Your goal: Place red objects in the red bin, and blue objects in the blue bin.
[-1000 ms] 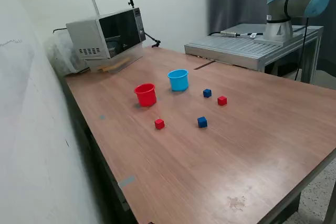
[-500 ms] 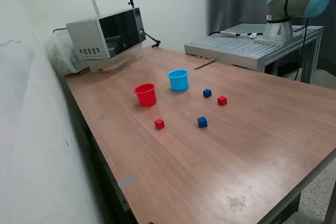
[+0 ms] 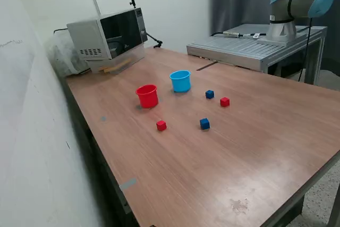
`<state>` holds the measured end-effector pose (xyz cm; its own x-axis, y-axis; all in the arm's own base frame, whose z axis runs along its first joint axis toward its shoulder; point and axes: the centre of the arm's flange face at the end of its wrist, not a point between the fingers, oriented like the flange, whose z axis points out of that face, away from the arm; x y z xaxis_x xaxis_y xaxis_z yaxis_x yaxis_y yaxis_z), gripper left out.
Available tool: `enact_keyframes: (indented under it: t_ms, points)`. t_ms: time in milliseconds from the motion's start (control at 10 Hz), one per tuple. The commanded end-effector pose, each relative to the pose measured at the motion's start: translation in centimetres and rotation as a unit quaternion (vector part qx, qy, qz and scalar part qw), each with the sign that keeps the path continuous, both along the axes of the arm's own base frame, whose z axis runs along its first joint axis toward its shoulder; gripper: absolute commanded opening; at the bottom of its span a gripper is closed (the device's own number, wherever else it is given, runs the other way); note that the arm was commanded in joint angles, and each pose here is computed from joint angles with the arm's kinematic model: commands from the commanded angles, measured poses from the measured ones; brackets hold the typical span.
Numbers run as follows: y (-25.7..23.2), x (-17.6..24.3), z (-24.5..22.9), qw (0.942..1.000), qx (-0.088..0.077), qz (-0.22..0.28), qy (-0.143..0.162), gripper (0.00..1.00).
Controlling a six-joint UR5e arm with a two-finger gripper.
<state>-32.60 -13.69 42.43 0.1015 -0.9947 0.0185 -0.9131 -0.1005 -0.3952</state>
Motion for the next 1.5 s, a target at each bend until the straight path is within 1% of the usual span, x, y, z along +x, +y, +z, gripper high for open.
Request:
enact_keyframes:
  t_ms: [0,1100,1300,1400]
  points:
    - [-0.03,0.01,0.00,1.0000,0.000,0.000,0.000,1.00]
    - [-0.02,0.11,0.03,1.0000,0.000,0.001,0.001,1.00]
    - [-0.35,-0.01,0.31,0.9999,0.001,0.007,0.008,1.00]
    - [-0.40,-0.15,0.48,0.9999,-0.001,0.005,0.011,1.00]
